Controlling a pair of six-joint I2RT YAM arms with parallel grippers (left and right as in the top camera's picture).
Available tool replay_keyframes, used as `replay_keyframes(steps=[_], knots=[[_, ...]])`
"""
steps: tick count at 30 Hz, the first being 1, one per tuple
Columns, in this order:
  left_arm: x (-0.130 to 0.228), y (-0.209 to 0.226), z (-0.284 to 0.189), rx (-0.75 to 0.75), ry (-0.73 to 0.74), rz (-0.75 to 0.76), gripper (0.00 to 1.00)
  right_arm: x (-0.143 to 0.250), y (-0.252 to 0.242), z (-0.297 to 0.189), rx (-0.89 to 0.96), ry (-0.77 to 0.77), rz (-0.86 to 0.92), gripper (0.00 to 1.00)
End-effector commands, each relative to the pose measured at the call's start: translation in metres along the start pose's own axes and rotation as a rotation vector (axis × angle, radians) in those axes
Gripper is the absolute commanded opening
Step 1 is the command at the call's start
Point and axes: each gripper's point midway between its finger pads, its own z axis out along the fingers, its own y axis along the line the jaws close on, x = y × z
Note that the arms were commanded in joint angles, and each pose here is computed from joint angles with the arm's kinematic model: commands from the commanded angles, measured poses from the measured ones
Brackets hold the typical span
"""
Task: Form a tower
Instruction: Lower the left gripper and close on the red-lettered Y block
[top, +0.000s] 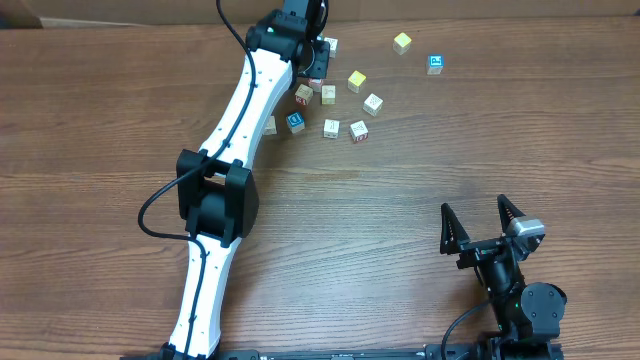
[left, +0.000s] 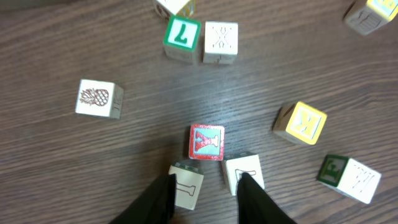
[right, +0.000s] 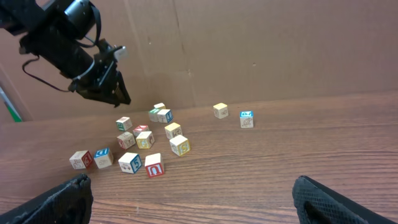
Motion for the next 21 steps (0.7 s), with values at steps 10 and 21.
replay_keyframes(steps=[10, 21], knots=[[0.054, 0.006, 0.040, -0.031, 0.126, 0.007, 0.36, 0.002, 0.000, 0.000, -0.001, -0.002, -0.002, 1.00], [0.053, 0.011, 0.062, -0.049, 0.061, 0.024, 0.39, 0.002, 0.000, 0.000, -0.001, -0.002, -0.002, 1.00]])
